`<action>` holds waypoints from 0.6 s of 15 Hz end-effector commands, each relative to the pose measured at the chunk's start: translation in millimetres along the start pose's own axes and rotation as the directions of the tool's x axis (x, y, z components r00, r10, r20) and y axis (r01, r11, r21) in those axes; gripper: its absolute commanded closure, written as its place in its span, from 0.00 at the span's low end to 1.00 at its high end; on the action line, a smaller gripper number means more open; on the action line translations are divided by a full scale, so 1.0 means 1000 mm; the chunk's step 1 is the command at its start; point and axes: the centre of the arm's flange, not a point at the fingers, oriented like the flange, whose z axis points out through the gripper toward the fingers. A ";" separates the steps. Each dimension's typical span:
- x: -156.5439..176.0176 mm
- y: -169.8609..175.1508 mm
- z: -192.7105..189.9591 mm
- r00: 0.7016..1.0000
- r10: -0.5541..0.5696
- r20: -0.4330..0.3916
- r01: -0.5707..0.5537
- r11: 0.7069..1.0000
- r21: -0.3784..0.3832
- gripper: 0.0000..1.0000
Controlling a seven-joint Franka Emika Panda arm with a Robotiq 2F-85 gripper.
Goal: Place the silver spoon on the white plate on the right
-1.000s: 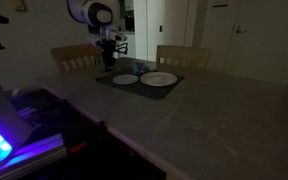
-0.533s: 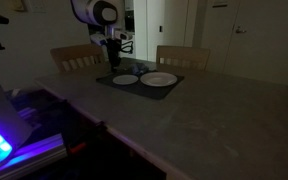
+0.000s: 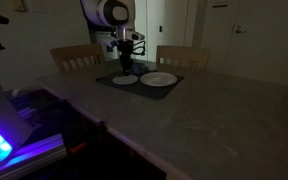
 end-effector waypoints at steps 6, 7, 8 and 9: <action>0.042 0.068 -0.009 0.998 0.066 -0.016 -0.067 0.997 -0.031 0.96; 0.048 0.072 -0.009 0.998 0.066 -0.013 -0.066 0.998 -0.023 0.96; 0.053 0.076 -0.009 0.998 0.061 -0.007 -0.061 0.998 -0.012 0.96; 0.058 0.080 -0.008 0.999 0.052 0.003 -0.052 0.999 0.002 0.96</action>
